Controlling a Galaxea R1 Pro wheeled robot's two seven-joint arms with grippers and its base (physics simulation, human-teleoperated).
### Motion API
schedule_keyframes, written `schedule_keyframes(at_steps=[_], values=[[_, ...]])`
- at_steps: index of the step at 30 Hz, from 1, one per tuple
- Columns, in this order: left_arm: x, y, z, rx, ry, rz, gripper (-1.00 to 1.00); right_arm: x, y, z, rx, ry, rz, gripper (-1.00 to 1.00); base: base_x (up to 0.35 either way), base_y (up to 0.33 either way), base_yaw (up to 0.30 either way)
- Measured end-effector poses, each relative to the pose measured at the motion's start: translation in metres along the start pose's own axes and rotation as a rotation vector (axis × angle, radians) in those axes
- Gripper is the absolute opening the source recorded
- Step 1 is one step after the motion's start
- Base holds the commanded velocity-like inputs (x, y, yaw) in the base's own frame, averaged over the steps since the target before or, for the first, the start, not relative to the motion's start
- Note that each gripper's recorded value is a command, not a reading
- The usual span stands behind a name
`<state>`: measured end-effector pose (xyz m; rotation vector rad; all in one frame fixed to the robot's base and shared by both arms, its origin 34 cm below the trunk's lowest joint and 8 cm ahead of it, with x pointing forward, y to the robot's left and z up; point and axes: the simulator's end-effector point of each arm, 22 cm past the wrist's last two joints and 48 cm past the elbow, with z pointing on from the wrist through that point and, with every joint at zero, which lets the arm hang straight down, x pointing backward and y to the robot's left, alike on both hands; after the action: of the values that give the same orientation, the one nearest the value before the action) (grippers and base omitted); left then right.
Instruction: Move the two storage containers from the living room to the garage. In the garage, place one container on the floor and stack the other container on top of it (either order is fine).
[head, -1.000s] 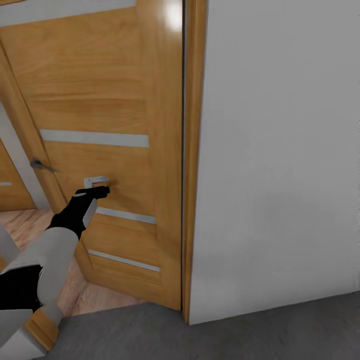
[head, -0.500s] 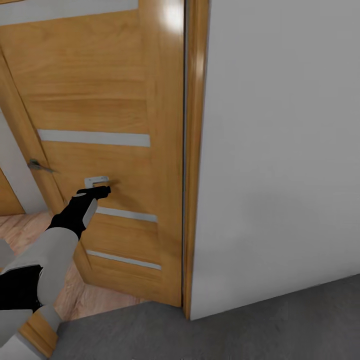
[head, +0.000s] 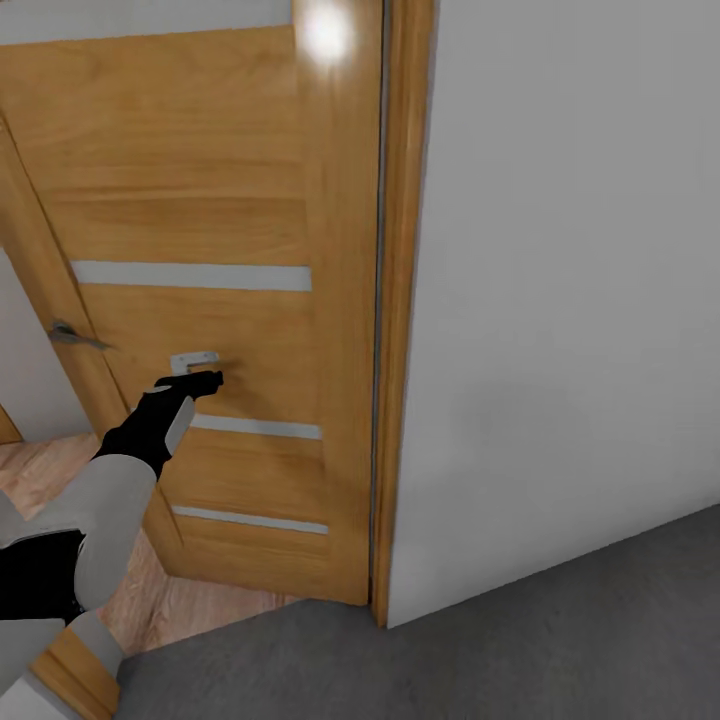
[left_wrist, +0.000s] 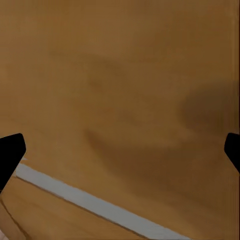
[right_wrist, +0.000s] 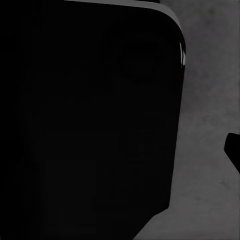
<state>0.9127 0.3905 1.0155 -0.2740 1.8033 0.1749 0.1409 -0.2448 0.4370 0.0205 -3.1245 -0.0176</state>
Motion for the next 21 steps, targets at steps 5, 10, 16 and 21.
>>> schedule_keyframes(at_steps=[5,10,16,21], values=[[-0.0007,-0.006,0.0001,0.027,-0.002,0.002,1.0,-0.0001,0.0007,0.0001,-0.001,0.0,0.0,1.0,-0.119,0.139,-0.12],[-0.0013,-0.0071,-0.0002,0.034,-0.002,0.004,1.0,-0.0003,0.0008,0.0,-0.001,-0.001,0.0,1.0,-0.06,0.164,-0.064],[-0.0002,-0.0087,-0.0015,0.042,0.002,0.003,1.0,-0.0001,0.0009,-0.0003,-0.001,-0.002,0.0,1.0,0.162,0.177,-0.015],[-0.0007,-0.0108,-0.0008,0.05,0.0,0.0,1.0,-0.0003,0.0008,0.0,-0.001,-0.001,0.0,1.0,0.161,0.133,-0.003]])
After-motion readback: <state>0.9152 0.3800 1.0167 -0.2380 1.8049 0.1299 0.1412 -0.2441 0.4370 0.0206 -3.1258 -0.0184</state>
